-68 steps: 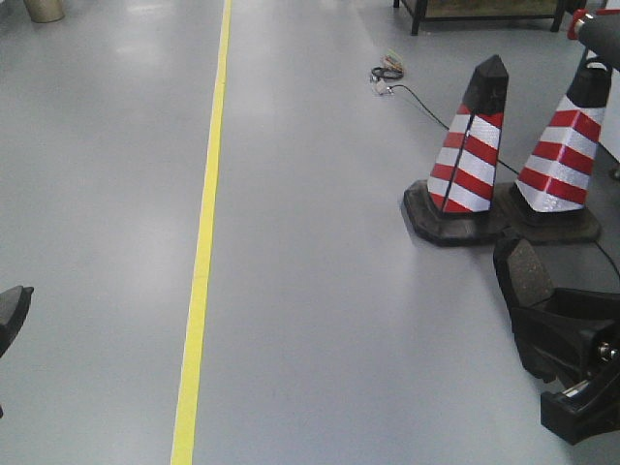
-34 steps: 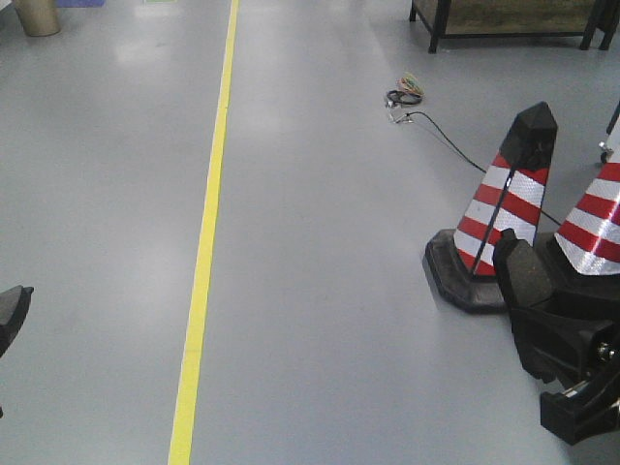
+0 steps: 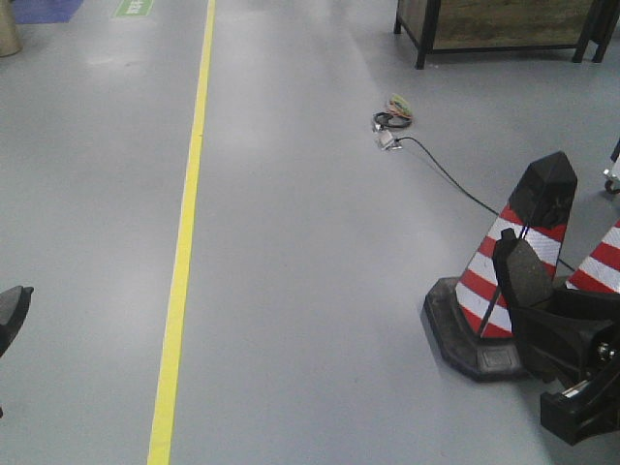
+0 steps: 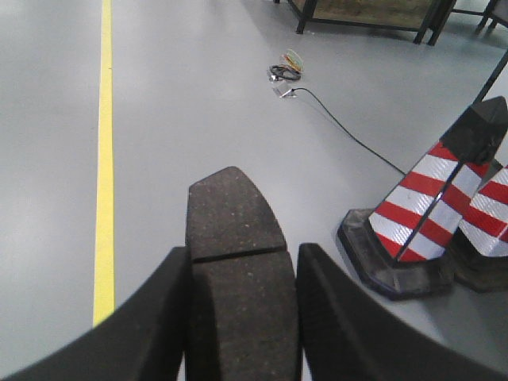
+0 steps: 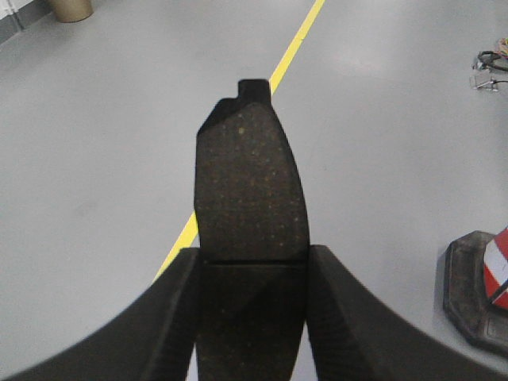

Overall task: Move and align brake pads A on conveyor
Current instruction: 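Drive the base past the red-and-white cones toward the conveyor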

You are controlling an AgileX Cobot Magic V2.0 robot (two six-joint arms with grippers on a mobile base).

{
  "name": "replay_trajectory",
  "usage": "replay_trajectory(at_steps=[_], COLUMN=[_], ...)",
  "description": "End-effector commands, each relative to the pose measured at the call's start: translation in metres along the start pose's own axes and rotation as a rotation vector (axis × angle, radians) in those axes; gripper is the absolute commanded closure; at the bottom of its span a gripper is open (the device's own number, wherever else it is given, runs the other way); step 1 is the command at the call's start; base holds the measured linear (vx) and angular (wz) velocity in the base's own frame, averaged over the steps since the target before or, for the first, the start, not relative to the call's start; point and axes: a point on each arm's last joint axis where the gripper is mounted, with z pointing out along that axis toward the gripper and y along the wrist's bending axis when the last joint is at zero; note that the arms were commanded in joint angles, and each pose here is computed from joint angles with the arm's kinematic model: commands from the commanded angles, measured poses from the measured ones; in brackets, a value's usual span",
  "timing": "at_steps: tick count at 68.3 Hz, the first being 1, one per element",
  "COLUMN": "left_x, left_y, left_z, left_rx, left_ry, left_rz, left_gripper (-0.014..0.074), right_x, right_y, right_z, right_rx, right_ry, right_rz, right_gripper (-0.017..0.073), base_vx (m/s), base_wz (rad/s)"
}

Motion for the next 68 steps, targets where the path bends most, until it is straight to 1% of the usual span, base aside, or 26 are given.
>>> replay_trajectory(at_steps=[1, 16, 29, 68], left_x=[-0.0165, -0.0165, -0.0165, -0.0165], left_y=[-0.0068, -0.0068, -0.0068, -0.0068], left_z=[-0.0031, -0.0031, -0.0031, -0.0031], left_rx=[0.055, 0.055, 0.055, 0.055], left_ry=[-0.107, -0.107, -0.107, -0.107], left_rz=[0.005, 0.005, 0.005, 0.005], left_gripper=[0.0501, 0.0501, 0.0501, 0.0501], right_x=[-0.0169, -0.0169, -0.0169, -0.0169], right_y=[0.0006, 0.0006, 0.0006, 0.0006], right_z=[-0.0051, -0.0051, -0.0051, -0.0051], right_rx=[-0.005, -0.005, -0.005, -0.005], right_ry=[-0.119, -0.119, -0.119, -0.119], right_rz=[-0.012, -0.012, -0.012, -0.012], right_gripper=[0.0568, 0.0568, 0.0568, 0.0568], base_vx=[0.55, 0.53, 0.49, 0.43], base_wz=[-0.12, -0.19, -0.37, -0.63])
